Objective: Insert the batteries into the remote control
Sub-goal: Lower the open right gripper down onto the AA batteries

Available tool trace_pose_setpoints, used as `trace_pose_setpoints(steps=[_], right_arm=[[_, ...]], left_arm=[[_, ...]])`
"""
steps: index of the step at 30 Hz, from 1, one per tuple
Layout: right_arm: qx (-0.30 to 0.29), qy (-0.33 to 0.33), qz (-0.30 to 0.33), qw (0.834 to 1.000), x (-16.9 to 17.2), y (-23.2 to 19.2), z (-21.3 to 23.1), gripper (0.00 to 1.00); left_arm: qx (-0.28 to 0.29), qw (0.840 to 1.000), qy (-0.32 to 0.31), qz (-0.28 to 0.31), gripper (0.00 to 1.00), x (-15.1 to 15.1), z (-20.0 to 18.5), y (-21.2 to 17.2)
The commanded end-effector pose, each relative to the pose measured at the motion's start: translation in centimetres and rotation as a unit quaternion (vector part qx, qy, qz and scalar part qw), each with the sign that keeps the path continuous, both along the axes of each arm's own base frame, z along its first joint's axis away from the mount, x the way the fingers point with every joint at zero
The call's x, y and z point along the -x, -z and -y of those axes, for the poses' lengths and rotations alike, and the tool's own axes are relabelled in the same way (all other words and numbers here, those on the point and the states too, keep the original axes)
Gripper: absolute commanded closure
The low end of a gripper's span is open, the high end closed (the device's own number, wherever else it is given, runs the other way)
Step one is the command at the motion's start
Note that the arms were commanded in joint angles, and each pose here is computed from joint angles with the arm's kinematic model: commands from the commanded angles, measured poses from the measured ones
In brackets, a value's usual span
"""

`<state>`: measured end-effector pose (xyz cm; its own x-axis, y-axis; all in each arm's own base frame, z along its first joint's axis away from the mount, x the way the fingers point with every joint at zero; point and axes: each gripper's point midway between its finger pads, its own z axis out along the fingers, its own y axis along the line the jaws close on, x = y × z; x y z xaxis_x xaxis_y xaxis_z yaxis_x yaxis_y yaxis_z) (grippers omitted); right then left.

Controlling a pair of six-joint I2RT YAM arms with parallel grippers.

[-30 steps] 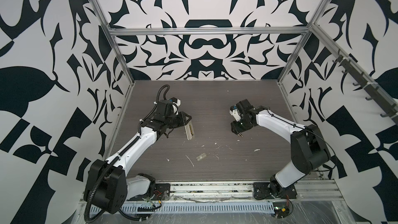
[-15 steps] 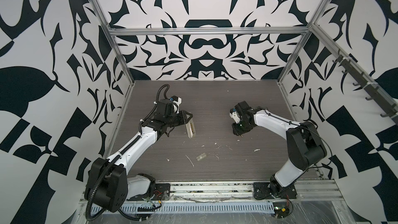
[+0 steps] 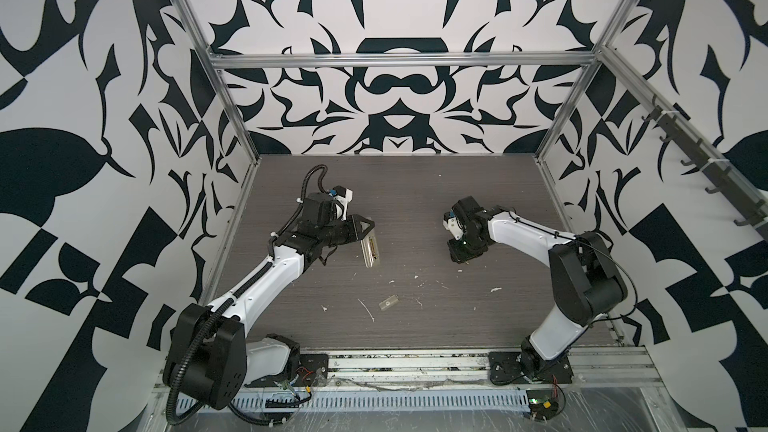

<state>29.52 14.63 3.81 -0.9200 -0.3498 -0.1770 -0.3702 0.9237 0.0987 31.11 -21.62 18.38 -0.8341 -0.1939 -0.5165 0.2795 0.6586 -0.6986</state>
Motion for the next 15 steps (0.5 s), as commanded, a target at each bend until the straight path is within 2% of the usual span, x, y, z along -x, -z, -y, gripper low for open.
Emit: trace_pose_setpoints(steps=[1, 15], right_arm=[[0.003, -0.003, -0.007, 1.0, 0.4, -0.1, 0.2, 0.63], [-0.003, 0.001, 0.009, 1.0, 0.1, -1.4, 0.1, 0.63]], left_arm=[[0.022, 0.999, 0.019, 0.02, 1.0, 0.5, 0.4, -0.9], [0.036, 0.999, 0.027, 0.023, 1.0, 0.8, 0.7, -1.4]])
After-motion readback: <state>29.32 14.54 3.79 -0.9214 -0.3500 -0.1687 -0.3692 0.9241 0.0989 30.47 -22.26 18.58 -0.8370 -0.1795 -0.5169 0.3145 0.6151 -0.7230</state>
